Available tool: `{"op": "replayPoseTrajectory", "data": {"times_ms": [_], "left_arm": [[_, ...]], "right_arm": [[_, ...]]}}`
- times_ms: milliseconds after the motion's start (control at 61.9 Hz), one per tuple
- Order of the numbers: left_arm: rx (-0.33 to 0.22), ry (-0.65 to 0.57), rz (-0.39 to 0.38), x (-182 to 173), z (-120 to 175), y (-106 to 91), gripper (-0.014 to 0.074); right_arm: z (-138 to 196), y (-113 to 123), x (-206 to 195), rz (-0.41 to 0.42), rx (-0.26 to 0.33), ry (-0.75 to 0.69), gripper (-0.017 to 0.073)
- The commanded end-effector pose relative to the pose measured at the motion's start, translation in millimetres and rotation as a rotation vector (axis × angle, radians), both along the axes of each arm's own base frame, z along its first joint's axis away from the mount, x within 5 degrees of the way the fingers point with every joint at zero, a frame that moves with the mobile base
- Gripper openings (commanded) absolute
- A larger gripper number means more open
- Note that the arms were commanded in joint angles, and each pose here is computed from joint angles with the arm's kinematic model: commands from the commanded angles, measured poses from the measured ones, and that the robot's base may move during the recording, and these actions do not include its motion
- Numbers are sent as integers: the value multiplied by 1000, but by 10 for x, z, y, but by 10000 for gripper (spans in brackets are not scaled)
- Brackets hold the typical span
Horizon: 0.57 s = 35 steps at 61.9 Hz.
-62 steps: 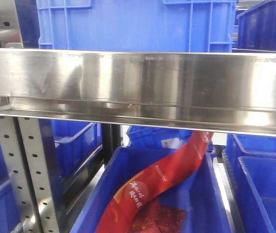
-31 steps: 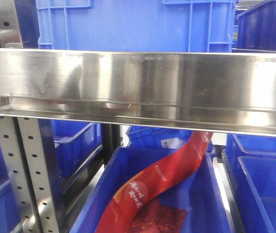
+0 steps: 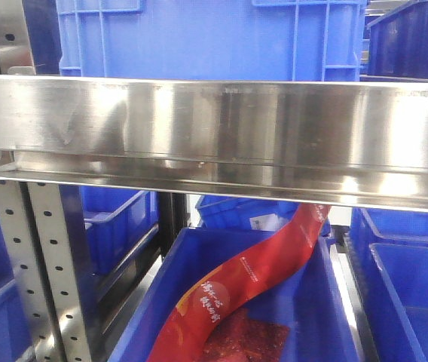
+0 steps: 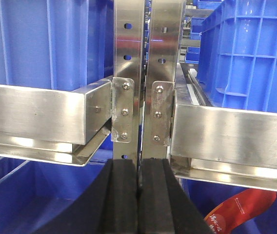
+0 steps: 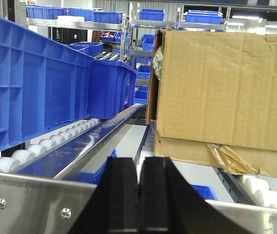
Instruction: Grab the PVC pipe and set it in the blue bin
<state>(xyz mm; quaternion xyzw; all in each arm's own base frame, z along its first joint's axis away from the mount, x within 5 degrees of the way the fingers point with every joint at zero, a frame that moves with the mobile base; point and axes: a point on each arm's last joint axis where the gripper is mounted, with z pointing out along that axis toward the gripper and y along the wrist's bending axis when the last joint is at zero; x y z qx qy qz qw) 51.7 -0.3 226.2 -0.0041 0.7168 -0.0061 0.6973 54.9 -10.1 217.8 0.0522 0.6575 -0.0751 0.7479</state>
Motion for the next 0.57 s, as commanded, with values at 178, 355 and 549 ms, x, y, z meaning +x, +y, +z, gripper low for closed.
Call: {"op": "replayPoseTrajectory", "data": {"times_ms": [178, 355, 549], "left_arm": [[2, -14, 1, -4, 7, 1, -111], [2, -14, 1, -4, 7, 1, -111], [2, -14, 1, -4, 7, 1, -111]], "right_arm": [[16, -4, -6, -9, -12, -23, -162], [16, -4, -6, -9, -12, -23, -162], [16, -4, -6, -9, -12, -23, -162]]}}
